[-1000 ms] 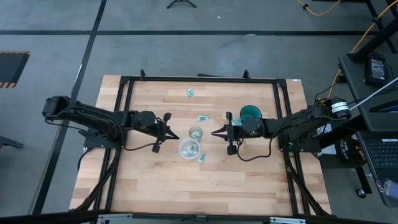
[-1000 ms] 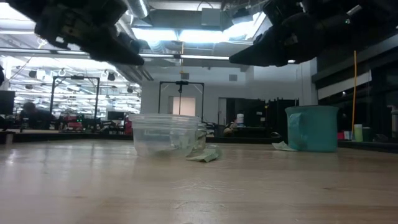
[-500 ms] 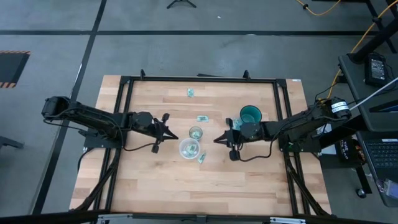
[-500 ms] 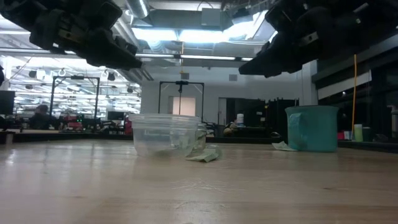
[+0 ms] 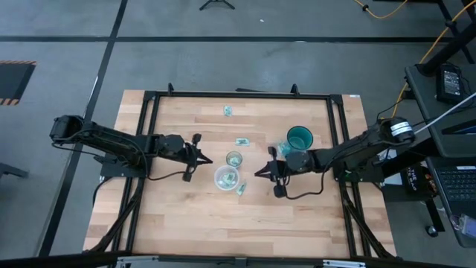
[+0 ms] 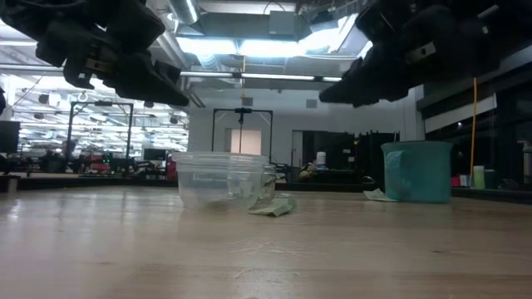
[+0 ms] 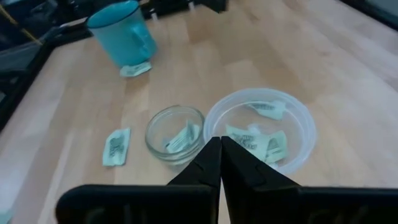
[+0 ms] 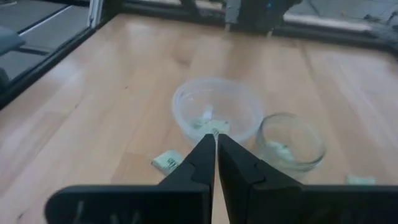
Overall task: Pick and place items into bin
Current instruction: Put the transparent stevia packet into the transparent glass bin
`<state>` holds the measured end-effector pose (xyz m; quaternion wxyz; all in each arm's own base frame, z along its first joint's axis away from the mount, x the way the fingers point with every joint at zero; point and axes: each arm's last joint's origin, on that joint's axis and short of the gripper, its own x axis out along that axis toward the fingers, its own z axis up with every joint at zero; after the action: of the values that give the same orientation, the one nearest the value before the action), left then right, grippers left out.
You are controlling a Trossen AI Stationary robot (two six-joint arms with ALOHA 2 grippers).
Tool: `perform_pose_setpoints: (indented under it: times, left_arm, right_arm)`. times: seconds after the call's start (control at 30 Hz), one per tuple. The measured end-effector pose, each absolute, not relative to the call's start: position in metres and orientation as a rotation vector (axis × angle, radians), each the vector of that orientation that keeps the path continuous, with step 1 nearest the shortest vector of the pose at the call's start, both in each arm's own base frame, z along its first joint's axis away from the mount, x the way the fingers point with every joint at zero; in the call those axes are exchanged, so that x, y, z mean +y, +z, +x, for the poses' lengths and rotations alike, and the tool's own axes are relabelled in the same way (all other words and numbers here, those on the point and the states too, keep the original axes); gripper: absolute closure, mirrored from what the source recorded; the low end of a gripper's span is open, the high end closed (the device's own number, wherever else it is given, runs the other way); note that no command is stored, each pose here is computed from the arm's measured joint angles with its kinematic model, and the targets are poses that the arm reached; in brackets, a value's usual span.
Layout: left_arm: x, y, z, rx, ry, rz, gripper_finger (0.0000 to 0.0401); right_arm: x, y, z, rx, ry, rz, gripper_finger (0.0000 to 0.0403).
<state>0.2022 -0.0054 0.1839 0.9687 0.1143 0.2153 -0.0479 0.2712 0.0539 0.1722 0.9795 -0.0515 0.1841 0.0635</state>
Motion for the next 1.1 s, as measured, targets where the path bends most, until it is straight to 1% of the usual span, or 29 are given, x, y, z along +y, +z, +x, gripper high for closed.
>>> perform_pose_setpoints:
  times: [0.2, 0.37, 0.43, 0.5, 0.6, 0.7, 0.8, 0.93, 1.1]
  left_arm:
    - [-0.005, 0.184, 0.202, 0.436, -0.096, 0.243, 0.0397]
    - [-0.005, 0.184, 0.202, 0.437, -0.096, 0.243, 0.0398]
    - [-0.005, 0.184, 0.202, 0.439, -0.100, 0.242, 0.0400]
    - [-0.005, 0.183, 0.202, 0.446, -0.104, 0.241, 0.0399]
    - [-0.005, 0.181, 0.201, 0.465, -0.106, 0.241, 0.0396]
    - [-0.005, 0.180, 0.200, 0.483, -0.108, 0.240, 0.0397]
    - [-0.005, 0.179, 0.200, 0.492, -0.105, 0.223, 0.0399]
    - [-0.005, 0.179, 0.200, 0.492, -0.104, 0.217, 0.0398]
    - [-0.005, 0.179, 0.200, 0.492, -0.104, 0.217, 0.0397]
  right_arm:
    - [0.058, 0.158, 0.282, 0.395, 0.123, -0.033, 0.0379]
    - [0.064, 0.155, 0.302, 0.407, 0.194, -0.024, 0.0379]
    - [0.067, 0.151, 0.310, 0.449, 0.231, -0.039, 0.0372]
    - [0.069, 0.147, 0.317, 0.502, 0.244, -0.053, 0.0356]
    - [0.072, 0.143, 0.326, 0.559, 0.245, -0.059, 0.0322]
    - [0.073, 0.143, 0.333, 0.586, 0.245, -0.062, 0.0286]
    - [0.074, 0.147, 0.336, 0.590, 0.236, -0.063, 0.0259]
    - [0.073, 0.145, 0.335, 0.608, 0.230, -0.066, 0.0237]
    - [0.073, 0.131, 0.336, 0.661, 0.203, -0.075, 0.0226]
